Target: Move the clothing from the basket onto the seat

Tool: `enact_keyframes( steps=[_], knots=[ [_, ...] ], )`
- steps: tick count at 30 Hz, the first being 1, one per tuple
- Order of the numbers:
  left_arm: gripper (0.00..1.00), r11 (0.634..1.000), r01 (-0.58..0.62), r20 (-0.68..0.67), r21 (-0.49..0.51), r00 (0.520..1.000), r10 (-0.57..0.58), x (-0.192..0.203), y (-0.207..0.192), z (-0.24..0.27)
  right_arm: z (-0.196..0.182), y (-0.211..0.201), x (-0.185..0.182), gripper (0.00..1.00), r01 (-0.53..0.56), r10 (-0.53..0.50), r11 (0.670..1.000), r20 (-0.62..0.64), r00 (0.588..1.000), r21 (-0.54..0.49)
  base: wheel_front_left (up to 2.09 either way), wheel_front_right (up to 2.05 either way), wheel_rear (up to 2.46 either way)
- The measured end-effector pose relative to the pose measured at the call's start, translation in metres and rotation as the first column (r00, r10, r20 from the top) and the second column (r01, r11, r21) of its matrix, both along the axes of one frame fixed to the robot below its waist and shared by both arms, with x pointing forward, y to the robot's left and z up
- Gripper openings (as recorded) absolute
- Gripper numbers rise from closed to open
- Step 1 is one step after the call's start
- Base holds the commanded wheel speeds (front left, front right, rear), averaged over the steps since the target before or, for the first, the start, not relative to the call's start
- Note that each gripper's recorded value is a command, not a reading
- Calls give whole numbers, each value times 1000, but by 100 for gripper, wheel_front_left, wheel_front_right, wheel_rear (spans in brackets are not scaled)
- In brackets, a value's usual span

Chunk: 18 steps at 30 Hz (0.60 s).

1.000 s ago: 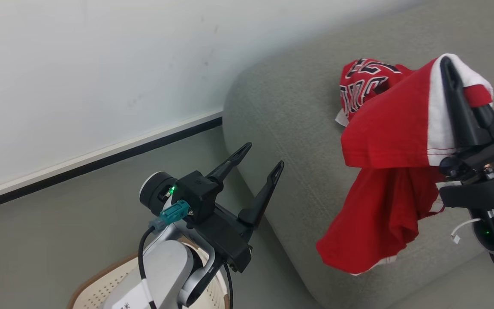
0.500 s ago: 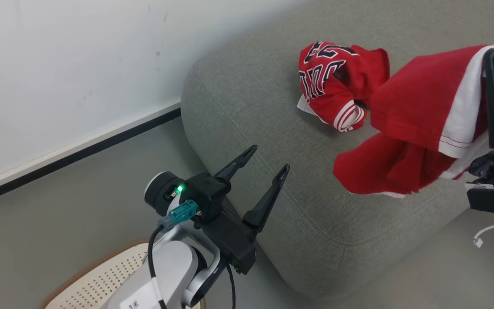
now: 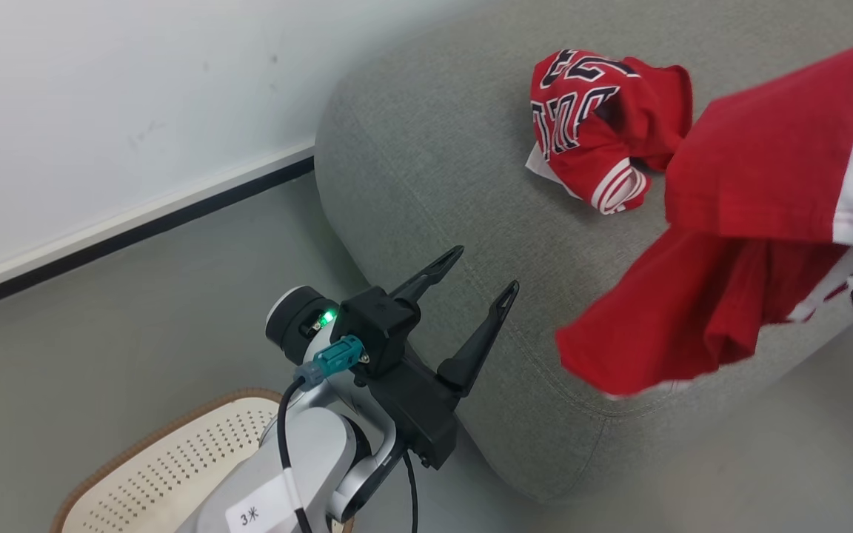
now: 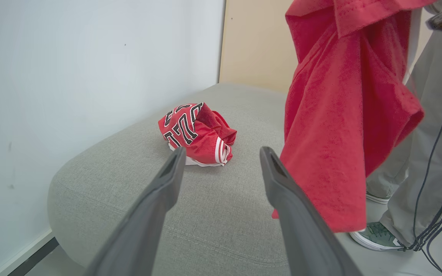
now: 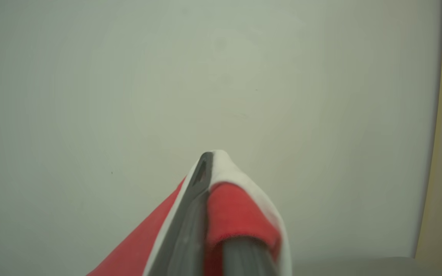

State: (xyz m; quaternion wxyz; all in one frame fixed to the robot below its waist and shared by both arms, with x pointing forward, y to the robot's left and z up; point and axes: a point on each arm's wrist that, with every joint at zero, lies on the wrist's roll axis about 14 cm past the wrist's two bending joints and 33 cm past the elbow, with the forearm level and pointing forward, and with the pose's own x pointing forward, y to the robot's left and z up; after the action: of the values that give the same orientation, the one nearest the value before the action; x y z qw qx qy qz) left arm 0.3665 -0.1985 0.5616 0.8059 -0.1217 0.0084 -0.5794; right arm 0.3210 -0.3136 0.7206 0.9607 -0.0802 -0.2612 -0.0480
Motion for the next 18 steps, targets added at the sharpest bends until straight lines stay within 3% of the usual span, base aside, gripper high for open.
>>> enact_keyframes(
  steps=[10, 18],
  knots=[
    [100, 1000, -19, -30, 18, 999, 19, 17, 8, -14, 16, -26, 61, 0, -35, 33, 999, -46, 998, -30, 0, 0, 0],
    [100, 999, -44, -63, 22, 997, 46, 39, 16, -28, 39, -89, 104, 0, 117, -122, 991, -87, 989, -59, 0, 0, 0]
  ],
)
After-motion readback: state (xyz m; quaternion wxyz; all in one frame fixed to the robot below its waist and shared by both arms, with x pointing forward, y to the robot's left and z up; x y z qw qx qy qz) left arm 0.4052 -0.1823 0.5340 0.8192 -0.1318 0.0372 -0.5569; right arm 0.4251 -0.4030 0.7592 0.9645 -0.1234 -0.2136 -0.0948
